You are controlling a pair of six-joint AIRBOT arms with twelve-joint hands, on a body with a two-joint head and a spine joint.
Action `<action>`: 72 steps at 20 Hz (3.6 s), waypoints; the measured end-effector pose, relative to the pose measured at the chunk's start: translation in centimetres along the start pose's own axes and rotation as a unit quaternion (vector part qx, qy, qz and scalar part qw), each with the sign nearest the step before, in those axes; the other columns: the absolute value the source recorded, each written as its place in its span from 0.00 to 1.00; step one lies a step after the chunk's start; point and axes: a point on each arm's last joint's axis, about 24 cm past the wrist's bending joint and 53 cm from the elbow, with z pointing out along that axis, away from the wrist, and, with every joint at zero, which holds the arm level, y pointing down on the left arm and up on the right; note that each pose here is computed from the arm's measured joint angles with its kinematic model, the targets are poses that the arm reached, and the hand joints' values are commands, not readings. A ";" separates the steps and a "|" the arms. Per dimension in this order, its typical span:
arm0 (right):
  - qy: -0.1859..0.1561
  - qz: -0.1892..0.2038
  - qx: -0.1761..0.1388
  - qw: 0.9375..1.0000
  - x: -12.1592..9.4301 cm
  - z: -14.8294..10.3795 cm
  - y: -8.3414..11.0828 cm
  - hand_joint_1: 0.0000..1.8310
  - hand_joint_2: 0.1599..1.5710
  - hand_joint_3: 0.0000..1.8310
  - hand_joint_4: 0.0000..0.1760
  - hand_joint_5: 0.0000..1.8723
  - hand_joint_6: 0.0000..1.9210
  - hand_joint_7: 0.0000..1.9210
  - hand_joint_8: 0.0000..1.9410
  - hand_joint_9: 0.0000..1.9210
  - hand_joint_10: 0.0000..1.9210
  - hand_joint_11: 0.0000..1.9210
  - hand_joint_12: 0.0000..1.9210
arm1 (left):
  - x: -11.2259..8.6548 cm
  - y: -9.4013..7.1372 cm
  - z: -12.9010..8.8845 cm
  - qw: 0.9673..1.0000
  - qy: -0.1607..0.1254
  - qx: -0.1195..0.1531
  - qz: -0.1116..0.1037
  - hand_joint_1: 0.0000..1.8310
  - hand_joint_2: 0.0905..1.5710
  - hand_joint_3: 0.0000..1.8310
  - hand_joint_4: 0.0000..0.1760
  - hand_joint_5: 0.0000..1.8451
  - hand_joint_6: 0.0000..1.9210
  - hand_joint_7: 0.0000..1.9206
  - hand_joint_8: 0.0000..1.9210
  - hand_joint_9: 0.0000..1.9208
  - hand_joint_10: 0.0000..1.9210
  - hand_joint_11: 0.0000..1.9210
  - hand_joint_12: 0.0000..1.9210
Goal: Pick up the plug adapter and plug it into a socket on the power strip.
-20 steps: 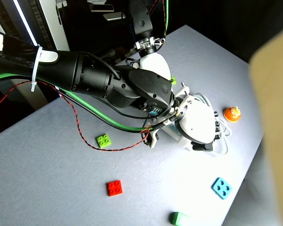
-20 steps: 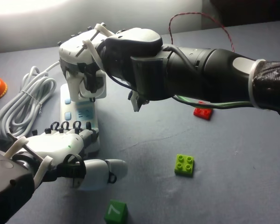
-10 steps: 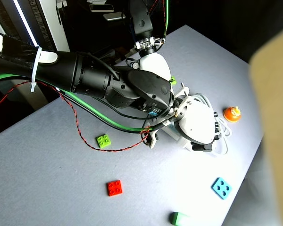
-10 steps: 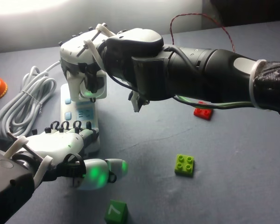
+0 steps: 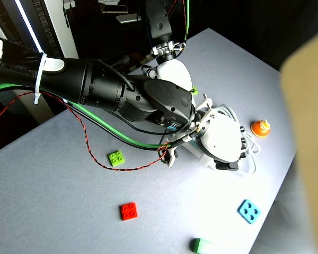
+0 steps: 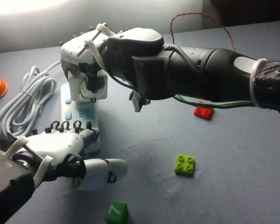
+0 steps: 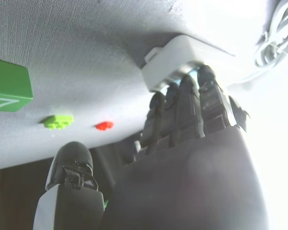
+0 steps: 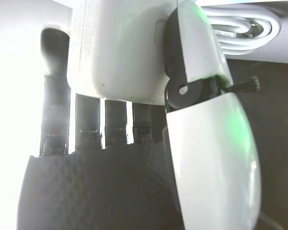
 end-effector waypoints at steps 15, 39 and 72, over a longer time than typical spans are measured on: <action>0.005 0.013 -0.003 1.000 0.3 -0.1 -0.3 0.38 0.60 0.00 0.00 0.25 0.00 0.28 0.00 0.27 0.00 0.05 0.51 | 0.0 0.0 0.0 1.000 0.000 0.000 0.000 0.00 0.73 0.00 0.00 0.06 0.00 0.05 0.00 0.04 0.00 0.00 0.12; -0.047 0.009 -0.044 0.998 -9.5 -6.7 -0.6 0.22 0.51 0.00 0.00 0.15 0.00 0.16 0.00 0.15 0.00 0.00 0.41 | -2.1 -1.8 0.8 1.000 -0.011 0.027 -0.007 0.00 0.74 0.00 0.00 0.05 0.00 0.04 0.00 0.03 0.00 0.00 0.05; -0.048 0.065 0.035 0.996 -6.5 -22.0 -5.1 0.30 0.74 0.01 0.00 0.62 1.00 0.62 1.00 0.71 1.00 0.80 1.00 | -16.6 -8.3 -1.6 0.976 -0.156 0.151 -0.004 0.30 0.84 0.00 0.00 0.64 1.00 0.63 1.00 0.66 1.00 0.65 1.00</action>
